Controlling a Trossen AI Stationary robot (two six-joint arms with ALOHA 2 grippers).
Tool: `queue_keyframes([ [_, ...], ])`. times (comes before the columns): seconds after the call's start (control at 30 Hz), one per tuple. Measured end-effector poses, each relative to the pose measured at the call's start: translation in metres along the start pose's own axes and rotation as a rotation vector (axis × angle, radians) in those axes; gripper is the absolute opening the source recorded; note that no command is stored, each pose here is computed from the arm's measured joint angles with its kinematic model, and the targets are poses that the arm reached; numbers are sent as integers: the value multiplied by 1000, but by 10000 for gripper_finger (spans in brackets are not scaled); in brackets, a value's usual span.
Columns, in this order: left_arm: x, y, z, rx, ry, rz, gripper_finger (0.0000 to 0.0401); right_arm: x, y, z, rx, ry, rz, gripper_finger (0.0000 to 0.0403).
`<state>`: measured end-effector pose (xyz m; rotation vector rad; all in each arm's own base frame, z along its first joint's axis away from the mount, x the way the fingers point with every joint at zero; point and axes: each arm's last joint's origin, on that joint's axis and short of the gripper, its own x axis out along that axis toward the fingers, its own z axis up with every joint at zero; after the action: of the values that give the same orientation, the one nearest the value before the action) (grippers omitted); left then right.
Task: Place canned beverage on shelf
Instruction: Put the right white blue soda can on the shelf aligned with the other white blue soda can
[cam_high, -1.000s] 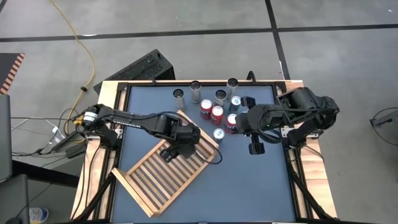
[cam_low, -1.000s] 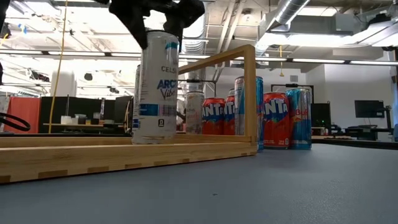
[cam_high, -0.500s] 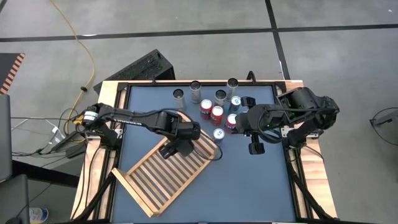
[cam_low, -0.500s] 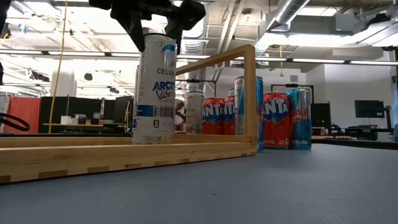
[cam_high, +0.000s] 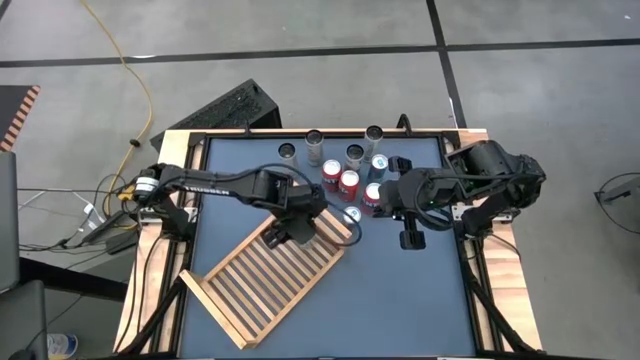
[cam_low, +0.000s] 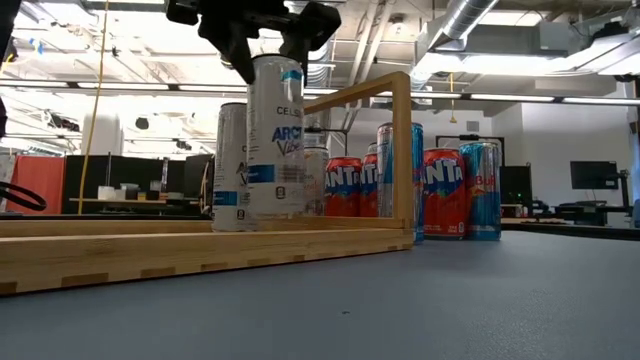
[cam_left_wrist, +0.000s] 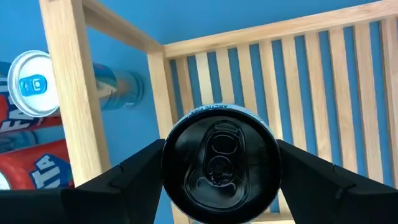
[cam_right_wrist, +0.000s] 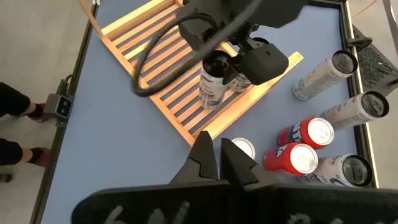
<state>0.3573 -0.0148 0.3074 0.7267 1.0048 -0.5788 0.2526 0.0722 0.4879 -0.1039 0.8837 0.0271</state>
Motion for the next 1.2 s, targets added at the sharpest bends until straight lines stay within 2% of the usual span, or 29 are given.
queue_keyframes([
  [0.37,-1,9,-9,-13,-1,21,256,0,0,0,1,0,0,0],
  [0.8,14,1,-18,-16,41,-32,256,0,0,0,16,0,-1,0],
  [1.2,15,2,-17,-1,38,-7,256,1,-2,0,30,1,-8,0],
])
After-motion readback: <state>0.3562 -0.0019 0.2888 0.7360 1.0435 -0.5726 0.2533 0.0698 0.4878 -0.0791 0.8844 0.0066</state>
